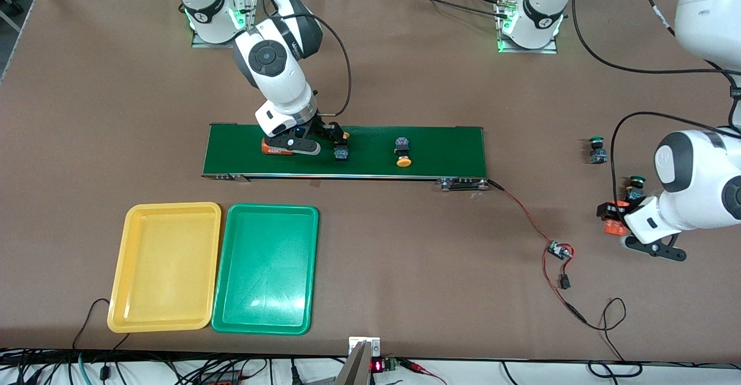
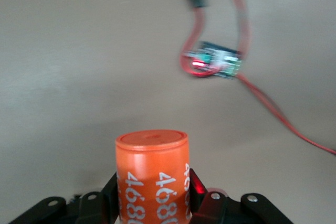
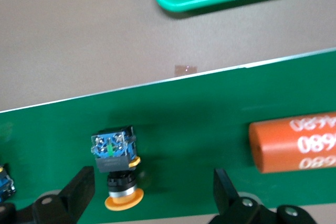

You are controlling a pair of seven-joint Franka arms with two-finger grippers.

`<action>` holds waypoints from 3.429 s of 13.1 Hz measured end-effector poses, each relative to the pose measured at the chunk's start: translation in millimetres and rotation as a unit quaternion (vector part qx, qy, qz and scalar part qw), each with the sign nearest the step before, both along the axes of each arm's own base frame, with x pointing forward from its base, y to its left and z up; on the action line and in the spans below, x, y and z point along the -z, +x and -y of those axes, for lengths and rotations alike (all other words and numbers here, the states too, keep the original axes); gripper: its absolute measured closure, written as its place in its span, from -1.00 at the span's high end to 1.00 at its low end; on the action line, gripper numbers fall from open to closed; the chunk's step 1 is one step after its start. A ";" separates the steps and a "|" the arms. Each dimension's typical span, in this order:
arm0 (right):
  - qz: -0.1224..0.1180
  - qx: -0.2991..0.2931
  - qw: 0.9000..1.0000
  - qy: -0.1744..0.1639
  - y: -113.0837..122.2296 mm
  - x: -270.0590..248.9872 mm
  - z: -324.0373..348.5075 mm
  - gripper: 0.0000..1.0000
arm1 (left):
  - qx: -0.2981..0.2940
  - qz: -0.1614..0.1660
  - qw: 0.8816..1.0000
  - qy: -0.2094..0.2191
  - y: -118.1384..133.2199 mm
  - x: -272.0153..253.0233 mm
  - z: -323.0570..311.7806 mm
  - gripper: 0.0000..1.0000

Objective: Sort buttons by color to trays
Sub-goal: 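Place the cylinder on the belt while the right gripper lifts the button, then lower the orange-capped button into the yellow tray with the right gripper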

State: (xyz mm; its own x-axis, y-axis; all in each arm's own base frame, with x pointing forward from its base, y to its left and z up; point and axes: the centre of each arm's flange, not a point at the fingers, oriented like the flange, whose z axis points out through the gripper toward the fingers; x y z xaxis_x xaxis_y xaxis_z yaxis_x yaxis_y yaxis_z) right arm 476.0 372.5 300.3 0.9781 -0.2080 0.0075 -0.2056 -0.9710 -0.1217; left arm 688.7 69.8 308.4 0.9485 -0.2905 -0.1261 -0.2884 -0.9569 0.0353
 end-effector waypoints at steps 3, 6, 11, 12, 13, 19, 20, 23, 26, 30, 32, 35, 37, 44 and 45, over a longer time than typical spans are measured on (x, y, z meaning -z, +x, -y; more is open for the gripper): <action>-0.010 0.002 1.000 -0.003 -2.0 6.0 -1.5 1.00 | 0.047 -0.020 0.999 -0.017 -0.5 -14.8 31.8 -0.01; -0.010 -0.034 0.999 -0.010 -7.5 14.3 -11.8 1.00 | 0.141 -0.025 0.989 -0.043 -1.2 -12.9 60.6 -0.01; -0.017 -0.055 0.998 -0.018 -9.5 30.8 -17.6 1.00 | 0.315 -0.016 0.944 -0.099 -9.0 -22.0 165.2 -0.01; -0.021 -0.056 0.998 -0.021 -9.9 36.1 -17.2 1.00 | 0.331 -0.013 0.937 -0.106 -12.3 -25.4 186.5 -0.01; -0.024 -0.058 0.998 -0.024 -10.3 41.4 -16.9 1.00 | 0.348 -0.011 0.931 -0.112 -15.0 -27.9 201.0 -0.01; -0.026 -0.088 0.995 -0.030 -6.9 51.3 -12.2 0.15 | 0.500 -0.017 0.853 -0.149 -32.0 -27.9 243.2 -0.01; -0.026 -0.090 0.995 -0.030 -6.0 51.6 -11.0 -0.09 | 0.525 -0.025 0.836 -0.157 -42.2 -20.2 263.0 -0.01; -0.026 -0.095 0.995 -0.031 -3.5 51.8 -7.6 -0.35 | 0.568 -0.060 0.803 -0.173 -72.9 15.2 308.8 -0.01; -0.015 -0.087 0.996 -0.029 9.1 39.3 -0.9 -0.35 | 0.583 -0.078 0.788 -0.182 -96.6 39.7 325.8 -0.01; 0.001 -0.102 0.993 -0.063 74.3 -47.7 41.6 -0.35 | 0.606 -0.046 0.774 -0.177 -120.4 68.4 348.7 -0.01; 0.014 -0.114 0.991 -0.063 113.1 -101.9 77.2 -0.35 | 0.612 -0.030 0.772 -0.172 -124.9 70.6 353.8 -0.02; 0.026 -0.137 0.988 -0.064 158.5 -125.3 168.2 -0.35 | 0.624 -0.022 0.761 -0.175 -134.5 60.9 371.0 -0.02; 0.022 -0.149 0.986 -0.065 177.3 -120.2 236.9 -0.35 | 0.627 -0.022 0.760 -0.172 -139.9 56.0 375.1 -0.02; 0.003 -0.190 0.979 -0.080 220.2 -69.5 377.3 -0.35 | 0.621 -0.015 0.767 -0.162 -136.4 42.6 367.2 1.00; -0.002 -0.189 0.978 -0.082 229.3 -53.6 388.0 -0.35 | 0.613 -0.014 0.774 -0.155 -133.0 33.3 361.5 1.00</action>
State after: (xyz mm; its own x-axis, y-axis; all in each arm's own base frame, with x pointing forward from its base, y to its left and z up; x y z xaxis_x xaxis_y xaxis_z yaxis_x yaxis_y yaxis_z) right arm 705.3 -15.5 353.9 0.9850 0.1727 0.0062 0.1723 -0.9841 0.0424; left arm 555.7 -291.7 275.2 -0.0671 -0.9910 0.1158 -0.9686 0.0925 0.2307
